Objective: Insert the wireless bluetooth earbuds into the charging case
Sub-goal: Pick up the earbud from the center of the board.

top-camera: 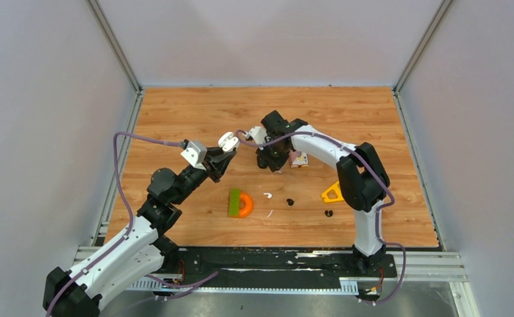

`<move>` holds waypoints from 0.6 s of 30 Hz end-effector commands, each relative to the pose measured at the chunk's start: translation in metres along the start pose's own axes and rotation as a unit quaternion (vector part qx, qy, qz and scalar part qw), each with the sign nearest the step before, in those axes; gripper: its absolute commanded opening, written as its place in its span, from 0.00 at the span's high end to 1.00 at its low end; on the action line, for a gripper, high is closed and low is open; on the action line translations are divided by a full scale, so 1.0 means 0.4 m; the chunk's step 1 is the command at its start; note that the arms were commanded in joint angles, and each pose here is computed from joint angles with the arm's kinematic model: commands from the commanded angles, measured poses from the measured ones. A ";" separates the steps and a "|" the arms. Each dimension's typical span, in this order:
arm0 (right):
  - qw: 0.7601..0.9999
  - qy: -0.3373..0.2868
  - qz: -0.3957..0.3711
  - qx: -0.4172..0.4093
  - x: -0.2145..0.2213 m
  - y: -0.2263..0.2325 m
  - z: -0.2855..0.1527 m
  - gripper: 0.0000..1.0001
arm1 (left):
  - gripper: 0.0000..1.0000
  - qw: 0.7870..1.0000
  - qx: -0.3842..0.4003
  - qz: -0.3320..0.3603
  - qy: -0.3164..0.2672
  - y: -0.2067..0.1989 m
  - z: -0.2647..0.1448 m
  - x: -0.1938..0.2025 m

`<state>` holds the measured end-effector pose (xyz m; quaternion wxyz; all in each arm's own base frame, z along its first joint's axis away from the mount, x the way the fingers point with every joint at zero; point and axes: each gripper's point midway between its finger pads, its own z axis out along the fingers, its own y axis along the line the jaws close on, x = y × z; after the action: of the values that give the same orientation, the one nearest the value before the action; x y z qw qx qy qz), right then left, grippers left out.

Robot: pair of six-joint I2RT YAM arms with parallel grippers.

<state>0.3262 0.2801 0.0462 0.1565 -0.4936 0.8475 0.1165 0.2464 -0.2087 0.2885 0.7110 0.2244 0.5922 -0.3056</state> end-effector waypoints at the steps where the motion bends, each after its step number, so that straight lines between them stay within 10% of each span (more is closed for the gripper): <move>1: 0.997 -0.068 0.027 -0.016 -0.055 -0.009 -0.120 0.93 | 1.00 1.000 0.018 -0.003 -0.020 -0.014 0.011 -0.025; 12: 0.975 -0.195 0.041 -0.095 -0.116 0.024 -0.277 0.93 | 1.00 0.999 0.037 -0.010 -0.008 -0.029 0.021 -0.003; 18: 0.982 -0.140 0.062 -0.109 -0.027 0.029 -0.153 0.92 | 1.00 0.999 0.038 -0.012 -0.008 -0.030 0.024 -0.002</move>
<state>0.3214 0.2688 0.1418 0.2421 -0.4341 0.8260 0.2659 0.2462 -0.2230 0.2723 0.6837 0.2466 0.6041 -0.3267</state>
